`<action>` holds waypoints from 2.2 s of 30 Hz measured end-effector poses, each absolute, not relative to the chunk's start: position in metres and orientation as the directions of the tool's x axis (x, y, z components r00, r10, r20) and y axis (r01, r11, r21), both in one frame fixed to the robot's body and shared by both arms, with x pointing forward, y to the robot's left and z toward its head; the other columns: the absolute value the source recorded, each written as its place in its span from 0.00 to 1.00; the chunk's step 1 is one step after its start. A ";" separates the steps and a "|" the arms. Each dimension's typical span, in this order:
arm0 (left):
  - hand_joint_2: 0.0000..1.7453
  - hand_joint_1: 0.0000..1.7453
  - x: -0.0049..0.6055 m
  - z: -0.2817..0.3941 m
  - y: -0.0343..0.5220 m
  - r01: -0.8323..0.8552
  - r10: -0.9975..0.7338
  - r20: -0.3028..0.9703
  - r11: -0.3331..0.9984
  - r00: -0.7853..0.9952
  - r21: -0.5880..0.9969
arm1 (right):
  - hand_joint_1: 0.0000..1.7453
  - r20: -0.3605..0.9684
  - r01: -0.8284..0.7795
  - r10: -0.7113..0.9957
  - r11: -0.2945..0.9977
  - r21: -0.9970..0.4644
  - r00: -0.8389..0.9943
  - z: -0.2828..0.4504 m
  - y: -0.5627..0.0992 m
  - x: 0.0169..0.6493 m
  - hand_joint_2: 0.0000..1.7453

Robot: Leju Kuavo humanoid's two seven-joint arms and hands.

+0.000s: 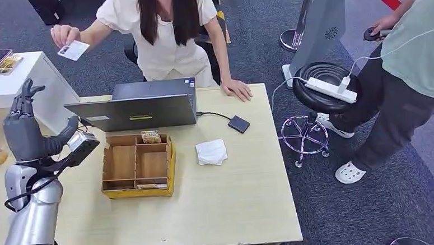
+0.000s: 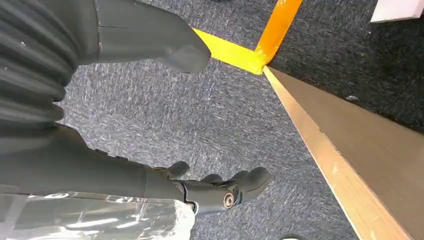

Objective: Pass the card to the sensor for recognition and then transmit it.

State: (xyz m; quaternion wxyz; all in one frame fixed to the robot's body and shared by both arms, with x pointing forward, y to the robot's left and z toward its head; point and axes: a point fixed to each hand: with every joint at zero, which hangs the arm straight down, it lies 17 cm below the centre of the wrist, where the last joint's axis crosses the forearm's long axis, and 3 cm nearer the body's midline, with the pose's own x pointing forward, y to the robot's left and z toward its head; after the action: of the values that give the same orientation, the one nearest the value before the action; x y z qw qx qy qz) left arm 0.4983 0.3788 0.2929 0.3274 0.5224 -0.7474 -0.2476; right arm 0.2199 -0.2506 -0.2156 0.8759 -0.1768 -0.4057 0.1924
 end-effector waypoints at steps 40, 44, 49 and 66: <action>1.00 0.00 0.511 0.215 0.467 -0.218 -0.976 0.192 0.211 -0.106 0.953 | 0.00 0.648 -0.158 0.444 0.878 -0.451 0.619 -0.218 -0.256 0.210 1.00; 1.00 0.00 0.510 0.214 0.475 -0.188 -0.982 0.156 0.173 -0.103 0.967 | 0.00 0.649 -0.154 0.443 0.878 -0.453 0.619 -0.218 -0.259 0.210 1.00; 1.00 0.00 0.509 0.214 0.484 -0.160 -0.988 0.118 0.133 -0.098 0.978 | 0.00 0.647 -0.153 0.444 0.877 -0.455 0.620 -0.218 -0.261 0.210 1.00; 1.00 0.00 0.458 0.220 0.502 -0.072 -0.981 0.041 0.055 -0.191 0.996 | 0.00 0.647 -0.129 0.427 0.881 -0.455 0.632 -0.221 -0.270 0.199 1.00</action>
State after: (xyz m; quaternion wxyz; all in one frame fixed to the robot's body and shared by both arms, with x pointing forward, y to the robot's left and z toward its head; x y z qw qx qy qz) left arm 0.4580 0.5023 0.2198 0.4427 0.4568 -0.5760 -0.5135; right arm 0.1992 -0.2701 -0.2205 0.8837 -0.1866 -0.3994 0.1573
